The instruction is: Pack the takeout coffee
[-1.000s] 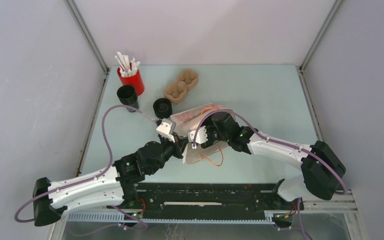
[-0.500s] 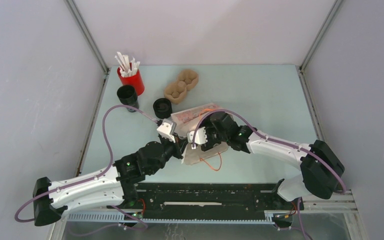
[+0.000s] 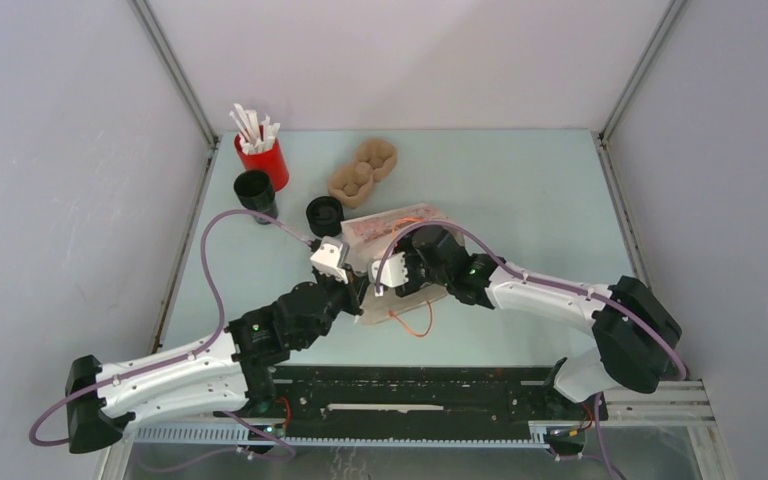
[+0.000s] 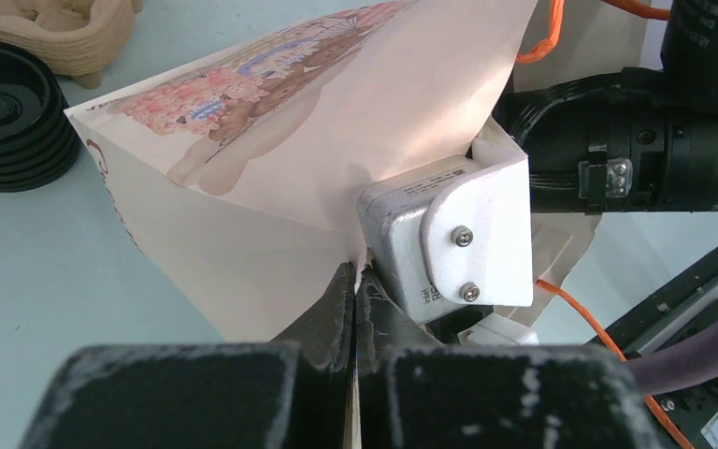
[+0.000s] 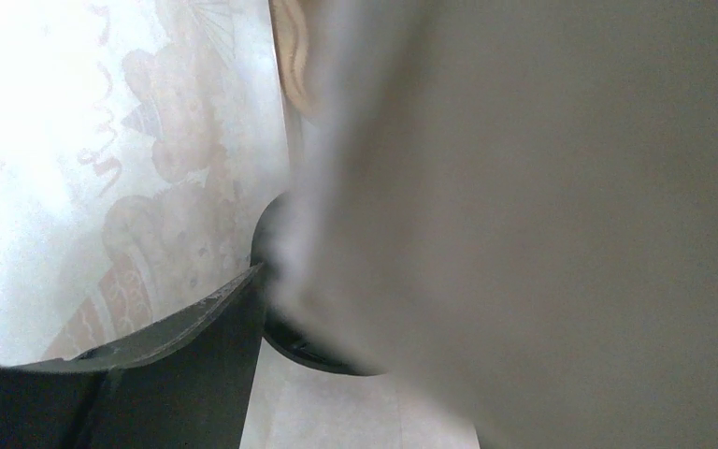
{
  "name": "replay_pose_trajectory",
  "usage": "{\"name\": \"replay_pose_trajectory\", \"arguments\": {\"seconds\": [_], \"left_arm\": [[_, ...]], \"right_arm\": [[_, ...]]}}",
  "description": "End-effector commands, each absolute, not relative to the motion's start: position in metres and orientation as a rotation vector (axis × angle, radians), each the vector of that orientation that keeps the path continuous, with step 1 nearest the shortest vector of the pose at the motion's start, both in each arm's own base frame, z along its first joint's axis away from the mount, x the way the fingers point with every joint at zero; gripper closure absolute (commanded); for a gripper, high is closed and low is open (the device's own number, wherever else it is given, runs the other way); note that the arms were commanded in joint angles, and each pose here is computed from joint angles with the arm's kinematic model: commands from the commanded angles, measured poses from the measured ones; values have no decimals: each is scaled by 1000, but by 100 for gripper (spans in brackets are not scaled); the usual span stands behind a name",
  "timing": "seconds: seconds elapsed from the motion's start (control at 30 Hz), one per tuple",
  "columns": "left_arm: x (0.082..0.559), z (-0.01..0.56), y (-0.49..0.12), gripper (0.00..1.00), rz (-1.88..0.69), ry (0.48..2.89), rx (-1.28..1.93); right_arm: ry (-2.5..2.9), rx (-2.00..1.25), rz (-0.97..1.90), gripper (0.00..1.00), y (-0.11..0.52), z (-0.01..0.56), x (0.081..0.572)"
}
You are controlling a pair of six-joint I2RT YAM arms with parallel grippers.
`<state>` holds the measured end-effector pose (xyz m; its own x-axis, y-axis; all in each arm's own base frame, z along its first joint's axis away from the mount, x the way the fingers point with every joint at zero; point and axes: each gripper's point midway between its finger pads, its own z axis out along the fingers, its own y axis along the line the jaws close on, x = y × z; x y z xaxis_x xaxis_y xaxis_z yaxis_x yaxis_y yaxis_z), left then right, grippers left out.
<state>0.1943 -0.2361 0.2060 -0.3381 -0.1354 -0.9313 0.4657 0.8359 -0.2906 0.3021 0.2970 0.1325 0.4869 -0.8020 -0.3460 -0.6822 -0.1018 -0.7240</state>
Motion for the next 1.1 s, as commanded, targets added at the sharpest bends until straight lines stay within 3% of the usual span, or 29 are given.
{"name": "replay_pose_trajectory", "arguments": {"seconds": [0.0, 0.2, 0.83, 0.9, 1.07], "left_arm": [[187, 247, -248, 100, -760, 1757, 225], [187, 259, -245, 100, -769, 1753, 196], [185, 254, -247, 100, -802, 1766, 170], [186, 254, -245, 100, -792, 1763, 164], [190, 251, -238, 100, -755, 1776, 119]], "right_arm": [[1357, -1698, -249, 19, 287, 149, 310], [1426, -1644, -173, 20, 280, 160, 292], [1431, -1561, -302, 53, 297, 141, 326], [1439, -1563, -306, 52, 296, 145, 325], [1450, -1597, -249, 37, 286, 160, 303]]}}
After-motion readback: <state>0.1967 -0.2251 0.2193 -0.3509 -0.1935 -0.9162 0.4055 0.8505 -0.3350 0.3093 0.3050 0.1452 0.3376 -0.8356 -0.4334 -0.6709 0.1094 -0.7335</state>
